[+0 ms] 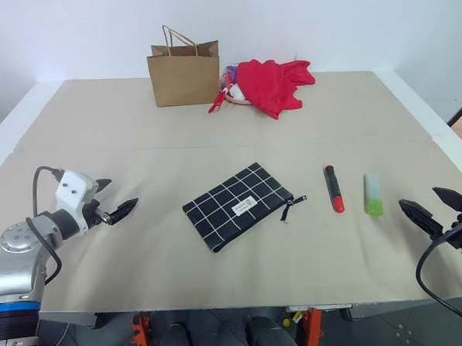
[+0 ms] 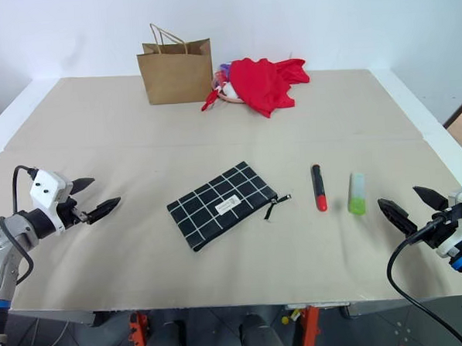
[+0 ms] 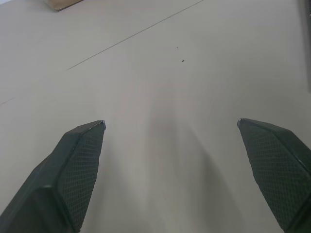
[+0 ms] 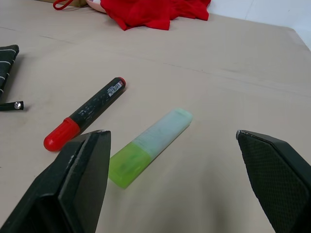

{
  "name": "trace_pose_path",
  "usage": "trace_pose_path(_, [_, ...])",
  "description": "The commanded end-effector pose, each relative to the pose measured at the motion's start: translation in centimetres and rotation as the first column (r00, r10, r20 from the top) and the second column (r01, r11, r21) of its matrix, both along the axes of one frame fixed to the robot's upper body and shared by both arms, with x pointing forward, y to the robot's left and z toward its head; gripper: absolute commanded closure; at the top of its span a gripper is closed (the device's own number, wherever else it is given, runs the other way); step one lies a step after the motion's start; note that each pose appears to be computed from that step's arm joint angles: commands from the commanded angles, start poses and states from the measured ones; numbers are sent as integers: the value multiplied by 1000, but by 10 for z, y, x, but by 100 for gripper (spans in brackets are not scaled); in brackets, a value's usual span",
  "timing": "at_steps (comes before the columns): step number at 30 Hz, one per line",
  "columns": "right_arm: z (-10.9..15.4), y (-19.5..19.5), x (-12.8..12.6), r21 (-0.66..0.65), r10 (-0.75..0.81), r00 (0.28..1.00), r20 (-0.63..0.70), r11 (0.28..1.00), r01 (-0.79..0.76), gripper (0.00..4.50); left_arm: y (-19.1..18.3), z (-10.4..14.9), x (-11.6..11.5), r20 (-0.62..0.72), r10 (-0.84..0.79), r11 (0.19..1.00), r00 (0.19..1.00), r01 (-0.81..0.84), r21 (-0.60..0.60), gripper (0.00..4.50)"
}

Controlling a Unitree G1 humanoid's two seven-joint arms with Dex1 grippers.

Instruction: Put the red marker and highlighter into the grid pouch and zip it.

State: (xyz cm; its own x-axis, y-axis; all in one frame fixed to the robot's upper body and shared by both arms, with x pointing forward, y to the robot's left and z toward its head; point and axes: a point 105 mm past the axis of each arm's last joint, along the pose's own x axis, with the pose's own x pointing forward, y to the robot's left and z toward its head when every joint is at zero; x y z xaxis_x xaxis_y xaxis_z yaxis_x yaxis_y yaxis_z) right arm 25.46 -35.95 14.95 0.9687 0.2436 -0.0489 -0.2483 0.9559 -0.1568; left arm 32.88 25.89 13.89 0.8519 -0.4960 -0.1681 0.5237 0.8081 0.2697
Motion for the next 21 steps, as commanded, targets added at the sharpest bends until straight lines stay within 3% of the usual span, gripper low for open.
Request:
trace_pose_path(1, [22,4,-1,-32,10,998,65,999,-8,5,-1,11,-1,40,-27,999,999,27,23,0])
trace_pose_path(16, [22,16,5,-22,29,997,77,999,-27,5,-16,13,-3,37,-145,988,989,143,55,0])
trace_pose_path(21, [34,67,22,1,187,978,96,982,-188,5,-52,14,-14,26,-299,953,954,297,67,0])
